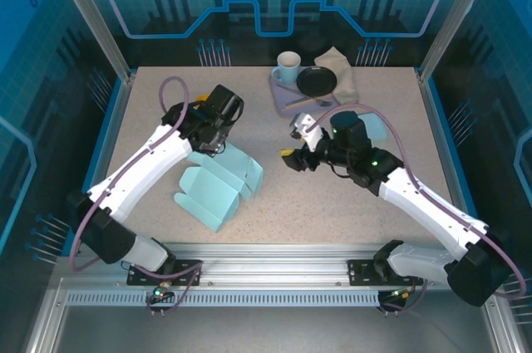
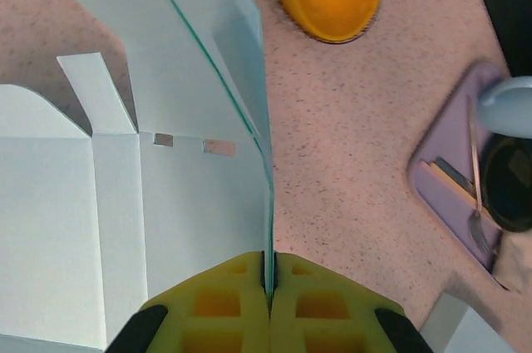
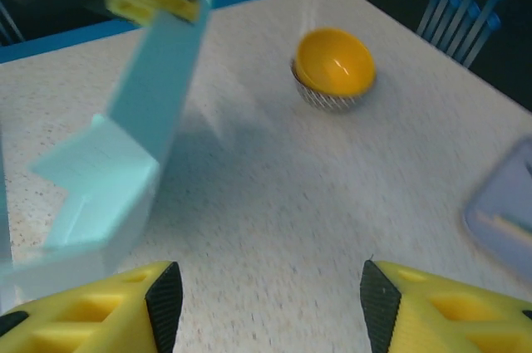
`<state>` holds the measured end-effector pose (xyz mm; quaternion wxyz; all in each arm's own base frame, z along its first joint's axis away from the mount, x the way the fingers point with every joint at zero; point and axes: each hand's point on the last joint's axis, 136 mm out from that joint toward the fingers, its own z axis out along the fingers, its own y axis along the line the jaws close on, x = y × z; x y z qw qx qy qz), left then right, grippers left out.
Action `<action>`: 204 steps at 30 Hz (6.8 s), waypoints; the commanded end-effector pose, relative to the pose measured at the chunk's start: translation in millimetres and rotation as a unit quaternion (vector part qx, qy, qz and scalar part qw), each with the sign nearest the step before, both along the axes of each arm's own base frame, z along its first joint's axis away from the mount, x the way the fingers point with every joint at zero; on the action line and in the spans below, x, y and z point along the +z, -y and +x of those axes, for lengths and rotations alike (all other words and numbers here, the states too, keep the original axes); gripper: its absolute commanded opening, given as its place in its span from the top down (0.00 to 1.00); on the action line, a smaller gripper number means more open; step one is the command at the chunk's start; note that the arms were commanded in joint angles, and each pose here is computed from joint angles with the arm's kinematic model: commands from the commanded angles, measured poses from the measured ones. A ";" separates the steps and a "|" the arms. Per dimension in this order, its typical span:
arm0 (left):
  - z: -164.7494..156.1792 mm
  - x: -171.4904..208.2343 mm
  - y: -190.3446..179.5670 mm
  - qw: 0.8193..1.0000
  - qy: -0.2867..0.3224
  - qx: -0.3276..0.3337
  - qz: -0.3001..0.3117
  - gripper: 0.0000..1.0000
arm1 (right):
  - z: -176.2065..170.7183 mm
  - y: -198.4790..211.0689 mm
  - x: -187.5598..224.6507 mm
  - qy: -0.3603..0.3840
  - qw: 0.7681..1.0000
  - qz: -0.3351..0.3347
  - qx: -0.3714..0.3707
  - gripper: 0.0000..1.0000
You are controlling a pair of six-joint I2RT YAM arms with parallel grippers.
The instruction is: Fold the paper box
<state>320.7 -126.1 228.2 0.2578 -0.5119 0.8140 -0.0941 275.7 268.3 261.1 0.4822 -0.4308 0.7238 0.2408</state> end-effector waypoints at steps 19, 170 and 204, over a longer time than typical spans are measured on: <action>-30.5 -25.8 -9.3 0.993 -0.069 0.092 -0.025 0.94 | -2.8 -101.0 -27.7 0.082 0.992 -0.040 0.084 0.39; -58.4 -85.9 -22.9 0.930 0.190 -0.313 0.038 0.54 | 69.6 61.1 -82.8 0.221 0.887 -0.400 0.071 1.00; 3.7 -30.5 91.8 0.936 0.030 -0.300 -0.184 0.33 | 68.0 51.8 -103.2 0.246 0.884 -0.391 0.073 1.00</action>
